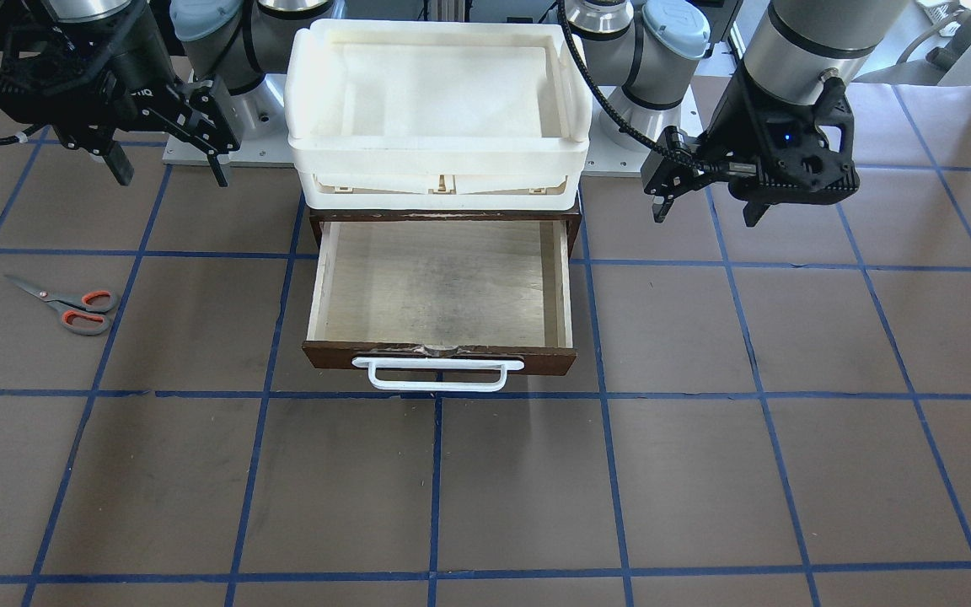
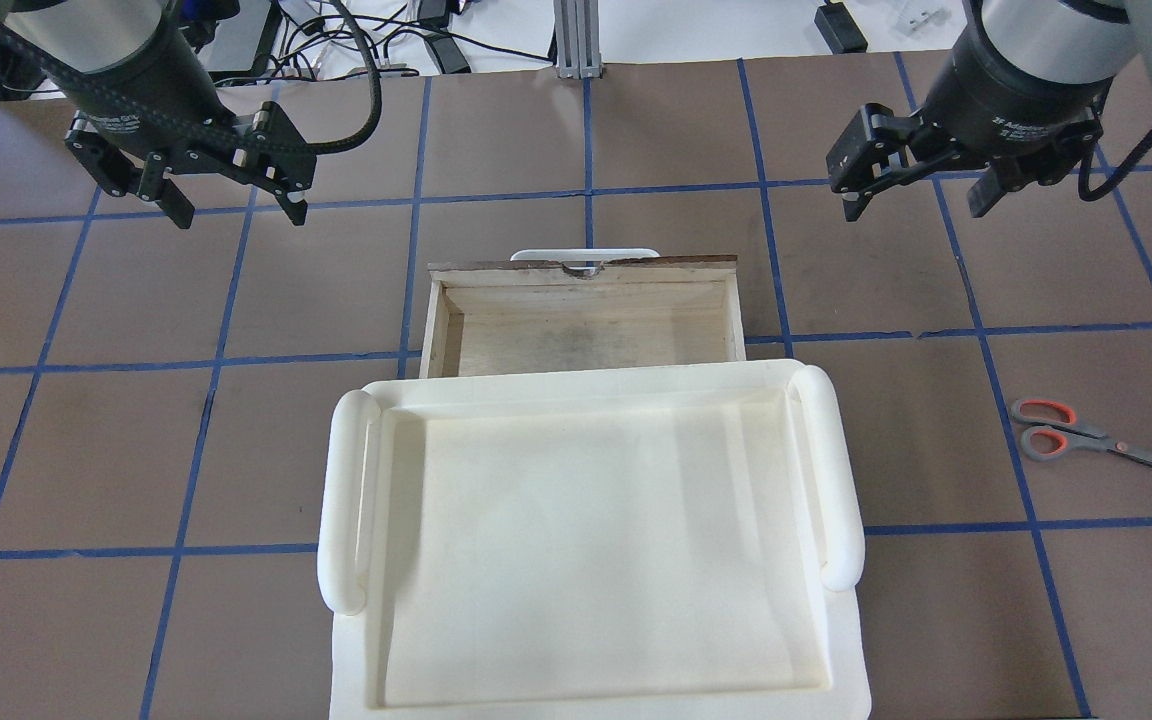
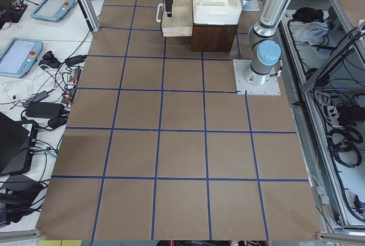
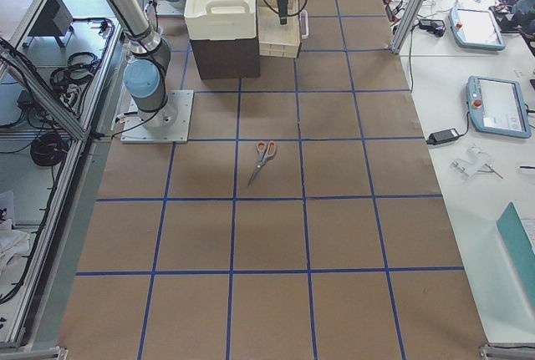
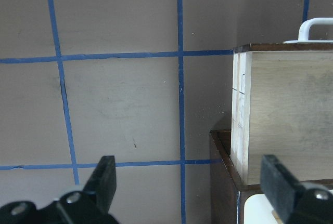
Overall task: Put scissors in drawer and close it
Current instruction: 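Move the right gripper toward the grey-and-orange scissors beside the drawer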
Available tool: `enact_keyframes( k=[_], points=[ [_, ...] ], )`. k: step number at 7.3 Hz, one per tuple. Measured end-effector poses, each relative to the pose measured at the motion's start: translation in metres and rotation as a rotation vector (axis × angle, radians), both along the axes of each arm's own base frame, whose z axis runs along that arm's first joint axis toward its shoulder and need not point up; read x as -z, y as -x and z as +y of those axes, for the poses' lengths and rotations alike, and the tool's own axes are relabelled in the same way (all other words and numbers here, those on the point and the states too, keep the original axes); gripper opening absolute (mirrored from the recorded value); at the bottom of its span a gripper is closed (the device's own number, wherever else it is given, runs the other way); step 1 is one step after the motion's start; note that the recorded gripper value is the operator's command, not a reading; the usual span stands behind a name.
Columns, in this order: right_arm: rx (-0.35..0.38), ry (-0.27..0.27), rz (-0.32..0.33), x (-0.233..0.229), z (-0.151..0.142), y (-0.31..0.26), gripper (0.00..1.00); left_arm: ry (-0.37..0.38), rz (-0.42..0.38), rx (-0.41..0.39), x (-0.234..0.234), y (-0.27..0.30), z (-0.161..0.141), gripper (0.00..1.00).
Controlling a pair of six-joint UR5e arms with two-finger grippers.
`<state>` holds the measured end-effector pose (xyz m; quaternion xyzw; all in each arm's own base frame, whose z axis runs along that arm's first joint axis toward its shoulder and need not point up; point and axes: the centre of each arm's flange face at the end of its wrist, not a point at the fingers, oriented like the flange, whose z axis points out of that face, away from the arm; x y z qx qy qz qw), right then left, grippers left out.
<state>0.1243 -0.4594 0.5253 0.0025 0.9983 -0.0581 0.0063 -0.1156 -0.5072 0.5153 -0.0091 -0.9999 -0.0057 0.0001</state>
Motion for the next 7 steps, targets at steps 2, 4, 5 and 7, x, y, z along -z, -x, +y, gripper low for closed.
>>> enact_keyframes(
  k=[2, 4, 5, 7],
  points=[
    [0.004, 0.000, -0.001, 0.000, 0.000, 0.000, 1.00, 0.001, -0.001, 0.000, 0.000, 0.000, 0.000, 1.00],
    [0.002, 0.006, 0.001, -0.003, 0.000, 0.002, 1.00, 0.001, 0.000, 0.000, 0.000, 0.000, 0.000, 1.00],
    [0.002, 0.001, 0.002, -0.004, 0.001, 0.002, 1.00, 0.001, 0.000, 0.000, 0.000, 0.000, 0.000, 1.00],
    [0.004, -0.029, 0.000, -0.011, 0.006, 0.003, 0.99, 0.001, 0.001, 0.000, 0.000, 0.000, 0.000, 1.00]
  ],
)
